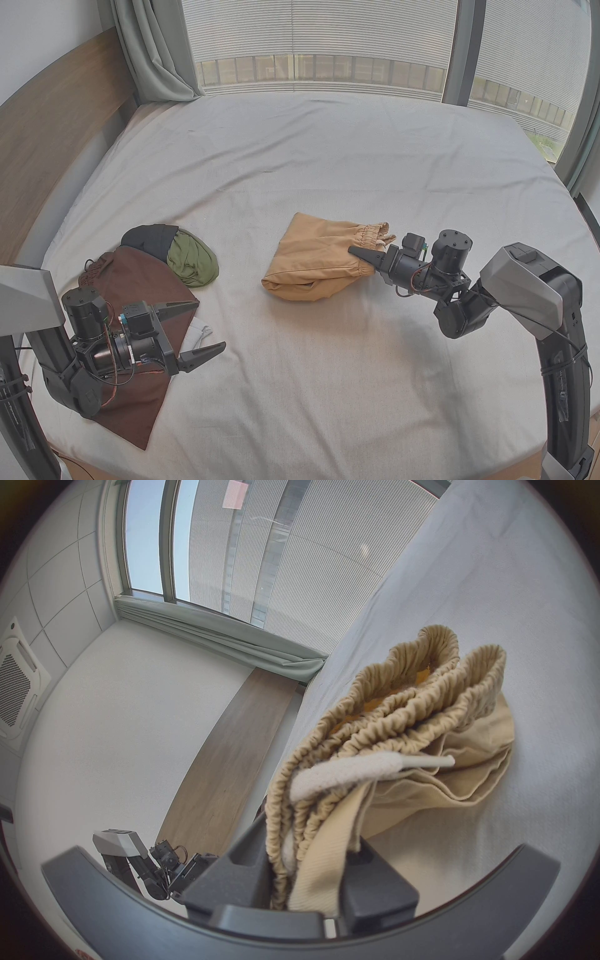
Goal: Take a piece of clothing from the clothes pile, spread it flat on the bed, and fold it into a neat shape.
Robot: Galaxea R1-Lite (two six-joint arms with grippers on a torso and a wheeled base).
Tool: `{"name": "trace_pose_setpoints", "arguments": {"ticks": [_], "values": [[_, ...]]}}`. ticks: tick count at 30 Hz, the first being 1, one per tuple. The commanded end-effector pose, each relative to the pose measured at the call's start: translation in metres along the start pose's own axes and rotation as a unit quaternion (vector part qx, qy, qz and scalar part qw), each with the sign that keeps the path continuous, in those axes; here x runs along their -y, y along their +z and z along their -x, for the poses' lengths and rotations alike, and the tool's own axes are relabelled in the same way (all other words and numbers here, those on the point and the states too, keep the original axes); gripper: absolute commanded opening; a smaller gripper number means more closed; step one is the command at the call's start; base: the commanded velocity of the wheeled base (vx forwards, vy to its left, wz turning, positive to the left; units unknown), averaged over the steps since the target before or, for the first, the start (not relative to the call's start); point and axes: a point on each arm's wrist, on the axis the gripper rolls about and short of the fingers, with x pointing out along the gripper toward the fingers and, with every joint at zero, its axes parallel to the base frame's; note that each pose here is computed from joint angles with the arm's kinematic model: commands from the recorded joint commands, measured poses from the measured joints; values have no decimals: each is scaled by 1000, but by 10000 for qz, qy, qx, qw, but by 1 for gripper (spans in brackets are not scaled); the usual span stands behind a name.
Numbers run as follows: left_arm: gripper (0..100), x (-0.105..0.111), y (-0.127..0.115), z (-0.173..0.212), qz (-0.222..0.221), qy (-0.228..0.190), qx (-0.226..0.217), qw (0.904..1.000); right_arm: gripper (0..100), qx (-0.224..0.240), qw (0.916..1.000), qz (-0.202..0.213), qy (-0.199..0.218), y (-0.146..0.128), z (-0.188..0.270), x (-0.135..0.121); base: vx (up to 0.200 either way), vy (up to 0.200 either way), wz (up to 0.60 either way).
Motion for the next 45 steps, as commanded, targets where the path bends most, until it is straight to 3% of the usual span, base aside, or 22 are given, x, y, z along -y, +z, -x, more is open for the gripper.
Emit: {"name": "trace_pose_setpoints", "arguments": {"ticks": [1, 9, 17, 18, 28, 32, 39, 45], "values": [[100, 0, -1, 0, -1, -13, -8, 10000, 0, -98, 9994, -213, -256, -25, 15, 28, 0, 0, 0], [100, 0, -3, -1, 22, -18, -28, 10000, 0, -152, 9989, -300, -333, -47, 22, 45, 0, 0, 0], [100, 0, -3, -1, 26, -27, -33, 10000, 0, -137, 9990, -280, -315, -47, 22, 45, 0, 0, 0], [100, 0, -3, -1, 26, -27, -33, 10000, 100, -137, 9990, -280, -315, -47, 22, 45, 0, 0, 0], [100, 0, -3, -1, 22, -18, -28, 10000, 100, 142, 9987, -193, -459, -35, 40, 43, 0, 0, 0], [100, 0, -2, -1, 16, -17, -23, 10000, 100, 354, 9979, -108, -540, -18, 57, 39, 0, 0, 0], [100, 0, -1, -1, 3, -22, -14, 10000, 100, 697, 9959, 179, -547, 16, 83, 8, 0, 0, 0], [100, 1, -1, -2, -3, -35, -2, 10000, 100, 729, 9961, 304, -402, 24, 80, -10, 0, 0, 0]]}}
